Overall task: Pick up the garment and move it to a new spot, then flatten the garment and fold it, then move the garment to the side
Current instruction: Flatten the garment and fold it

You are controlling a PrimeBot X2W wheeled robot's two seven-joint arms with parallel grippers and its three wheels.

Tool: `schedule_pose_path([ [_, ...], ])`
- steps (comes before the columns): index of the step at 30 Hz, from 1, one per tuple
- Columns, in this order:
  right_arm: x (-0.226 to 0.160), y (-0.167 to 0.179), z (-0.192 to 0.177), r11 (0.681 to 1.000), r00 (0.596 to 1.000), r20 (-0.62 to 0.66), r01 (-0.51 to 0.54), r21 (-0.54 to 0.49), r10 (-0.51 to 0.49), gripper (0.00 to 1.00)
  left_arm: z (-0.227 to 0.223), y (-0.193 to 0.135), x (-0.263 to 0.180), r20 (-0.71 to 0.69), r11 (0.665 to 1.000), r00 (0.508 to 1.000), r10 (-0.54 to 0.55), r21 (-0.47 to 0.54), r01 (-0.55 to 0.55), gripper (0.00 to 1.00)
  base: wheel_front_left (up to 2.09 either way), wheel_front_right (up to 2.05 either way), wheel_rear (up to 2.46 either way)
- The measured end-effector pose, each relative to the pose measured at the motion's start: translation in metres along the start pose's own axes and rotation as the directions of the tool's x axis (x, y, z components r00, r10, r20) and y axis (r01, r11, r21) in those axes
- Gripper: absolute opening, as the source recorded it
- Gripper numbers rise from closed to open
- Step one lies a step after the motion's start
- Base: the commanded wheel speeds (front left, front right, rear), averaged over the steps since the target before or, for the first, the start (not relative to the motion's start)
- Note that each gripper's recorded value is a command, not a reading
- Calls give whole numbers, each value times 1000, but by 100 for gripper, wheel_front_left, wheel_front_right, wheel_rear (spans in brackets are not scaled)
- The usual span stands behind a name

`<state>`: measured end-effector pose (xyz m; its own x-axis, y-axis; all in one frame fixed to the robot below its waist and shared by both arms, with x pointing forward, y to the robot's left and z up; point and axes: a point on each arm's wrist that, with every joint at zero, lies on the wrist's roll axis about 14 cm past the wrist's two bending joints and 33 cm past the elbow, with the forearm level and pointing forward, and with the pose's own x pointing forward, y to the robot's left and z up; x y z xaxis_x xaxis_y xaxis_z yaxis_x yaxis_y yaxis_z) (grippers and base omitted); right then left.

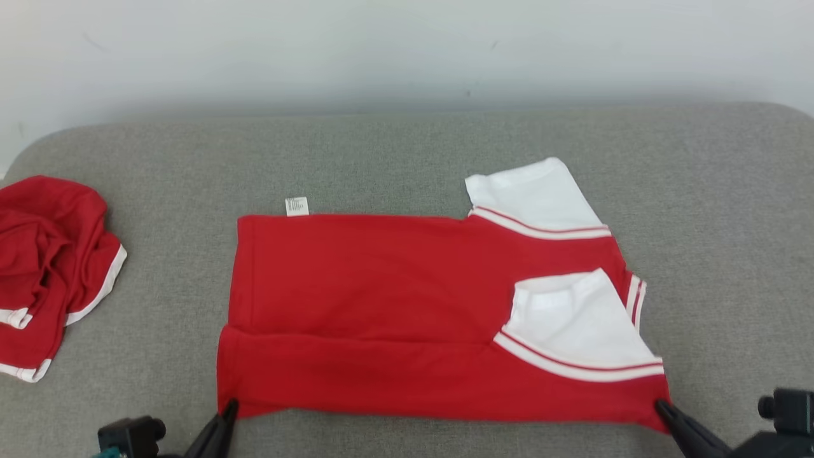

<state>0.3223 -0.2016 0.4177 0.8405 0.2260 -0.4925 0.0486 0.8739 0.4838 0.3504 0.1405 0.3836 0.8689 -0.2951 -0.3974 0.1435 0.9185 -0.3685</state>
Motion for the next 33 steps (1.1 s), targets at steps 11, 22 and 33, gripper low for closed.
schedule_pose_path([
  [11, -44, -14, -21, 997, 999, -37, 36, 71, -33, 0, -22, -13, -30, -41, 998, 998, -40, -46, 38, 0, 0, 0, 0],
  [22, -43, -9, -26, 993, 996, -85, 39, 109, -30, 0, -44, -18, -43, -134, 997, 990, -53, -69, 44, 0, 0, 0, 0],
  [33, -38, -22, -25, 990, 989, -115, 108, 94, -97, 100, -52, 6, -52, -184, 997, 983, 21, -64, -33, 100, 0, 0, 0],
])
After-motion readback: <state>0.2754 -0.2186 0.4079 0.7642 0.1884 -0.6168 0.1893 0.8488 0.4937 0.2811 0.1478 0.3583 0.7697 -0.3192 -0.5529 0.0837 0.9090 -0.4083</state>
